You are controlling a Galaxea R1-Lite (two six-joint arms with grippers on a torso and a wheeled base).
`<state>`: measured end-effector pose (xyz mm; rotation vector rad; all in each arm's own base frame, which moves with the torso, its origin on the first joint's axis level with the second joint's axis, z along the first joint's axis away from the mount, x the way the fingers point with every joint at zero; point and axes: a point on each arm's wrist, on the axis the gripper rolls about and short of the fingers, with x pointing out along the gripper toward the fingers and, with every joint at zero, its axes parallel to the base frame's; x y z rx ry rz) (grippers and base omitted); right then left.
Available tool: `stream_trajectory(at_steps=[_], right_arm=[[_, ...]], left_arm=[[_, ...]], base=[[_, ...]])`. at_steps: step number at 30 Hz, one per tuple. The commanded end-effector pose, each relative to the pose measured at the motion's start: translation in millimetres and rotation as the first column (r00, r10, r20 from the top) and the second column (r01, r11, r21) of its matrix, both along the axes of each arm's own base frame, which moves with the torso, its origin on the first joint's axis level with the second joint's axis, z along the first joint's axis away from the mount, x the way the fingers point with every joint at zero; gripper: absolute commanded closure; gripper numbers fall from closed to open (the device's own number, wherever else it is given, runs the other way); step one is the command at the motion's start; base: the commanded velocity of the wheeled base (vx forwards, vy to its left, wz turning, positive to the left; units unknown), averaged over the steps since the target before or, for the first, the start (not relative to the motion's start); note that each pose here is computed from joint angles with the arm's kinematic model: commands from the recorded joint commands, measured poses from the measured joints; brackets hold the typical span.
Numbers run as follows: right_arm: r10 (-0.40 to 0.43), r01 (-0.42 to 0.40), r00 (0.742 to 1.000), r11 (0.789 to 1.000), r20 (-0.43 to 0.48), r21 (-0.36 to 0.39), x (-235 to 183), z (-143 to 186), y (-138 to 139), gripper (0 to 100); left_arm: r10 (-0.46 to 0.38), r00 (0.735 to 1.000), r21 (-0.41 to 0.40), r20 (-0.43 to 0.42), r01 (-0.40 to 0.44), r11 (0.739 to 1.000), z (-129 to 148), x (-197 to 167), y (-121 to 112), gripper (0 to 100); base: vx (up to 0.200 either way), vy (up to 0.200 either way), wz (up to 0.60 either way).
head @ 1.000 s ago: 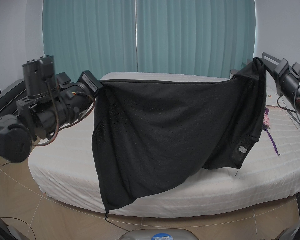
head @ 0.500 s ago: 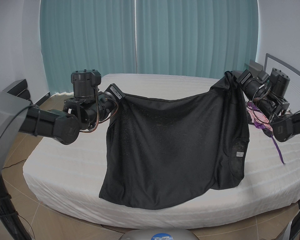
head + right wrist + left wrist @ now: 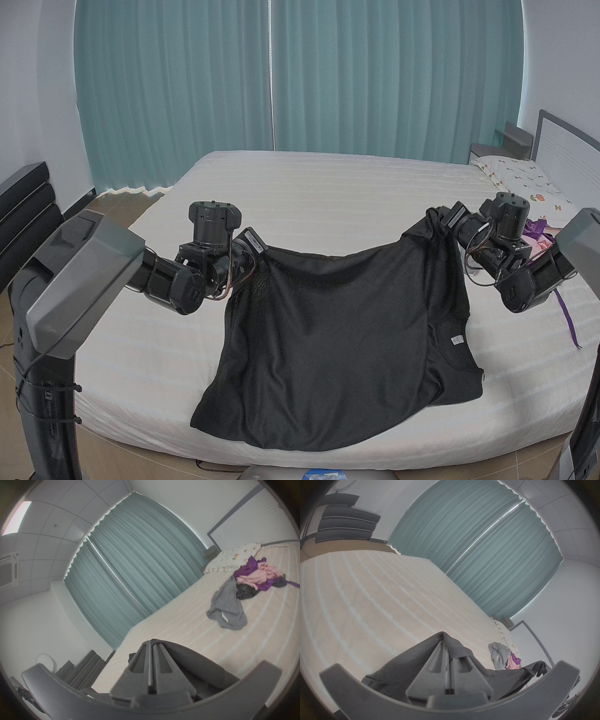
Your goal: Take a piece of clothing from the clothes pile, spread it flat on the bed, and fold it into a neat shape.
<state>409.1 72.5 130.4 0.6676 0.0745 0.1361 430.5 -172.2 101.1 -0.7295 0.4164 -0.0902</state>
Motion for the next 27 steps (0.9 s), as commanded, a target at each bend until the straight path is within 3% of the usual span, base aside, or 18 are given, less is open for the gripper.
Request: stream_trajectory(at_steps=[1,3,4,8,9,10,14,19,23,27], right_arm=[[-0.018,0.017,0.993,1.0,-0.118,-0.013,12.3,-50.9,0.4,100],[-0.018,0.017,0.993,1.0,-0.118,-0.013,12.3,-50.9,0.4,100],[-0.034,0.032,0.987,0.999,-0.155,-0.019,16.6,-68.3,-2.4,100],[-0.043,0.039,0.98,0.999,-0.193,-0.024,22.0,-87.0,-7.4,100],[-0.04,0.036,0.977,0.999,-0.21,-0.024,23.6,-95.5,-8.4,0],[-0.039,0.034,0.975,0.999,-0.219,-0.025,24.2,-99.9,-8.3,0],[-0.008,-0.002,0.952,1.0,-0.306,-0.031,24.7,-137.9,-4.2,0],[-0.015,0.01,0.941,1.0,-0.339,-0.019,24.4,-145.8,-8.9,0],[-0.029,0.048,0.938,0.998,-0.344,0.045,23.2,-136.1,-17.7,0],[0.005,0.033,0.933,0.995,-0.361,0.098,18.8,-128.0,-24.5,0]], left_arm=[[0.004,0.998,0.023,-0.062,-0.002,1.0,-49.5,11.8,-3.7,100],[0.004,0.998,0.023,-0.062,-0.002,1.0,-49.5,11.8,-3.7,100],[0.004,0.998,0.02,-0.055,-0.003,1.0,-61.7,14.8,-4.9,100],[0.008,0.997,0.028,-0.078,-0.006,1.0,-78.9,17.4,-4.3,100],[0.01,0.996,0.032,-0.089,-0.007,0.999,-86.3,19.1,-3.5,100],[0.011,0.995,0.037,-0.096,-0.008,0.999,-91.2,20.2,-3.1,0],[0.025,0.99,0.053,-0.137,-0.018,0.998,-108.8,22.2,2.5,0],[0.048,0.982,0.053,-0.182,-0.039,0.998,-112.3,19.6,18.0,0],[0.041,0.977,-0.095,-0.21,-0.063,0.993,-83.6,13.1,39.8,0],[0.004,0.977,-0.245,-0.212,-0.057,0.968,-51.9,6.1,62.9,0]], base=[[0.0,0.0,0.0],[0.0,0.0,0.0],[0.0,0.0,0.0],[0.0,0.0,0.0],[0.0,0.0,0.0],[0.0,0.0,0.0],[0.0,0.0,0.0],[0.0,0.0,0.0],[0.0,0.0,0.0],[0.0,0.0,0.0]])
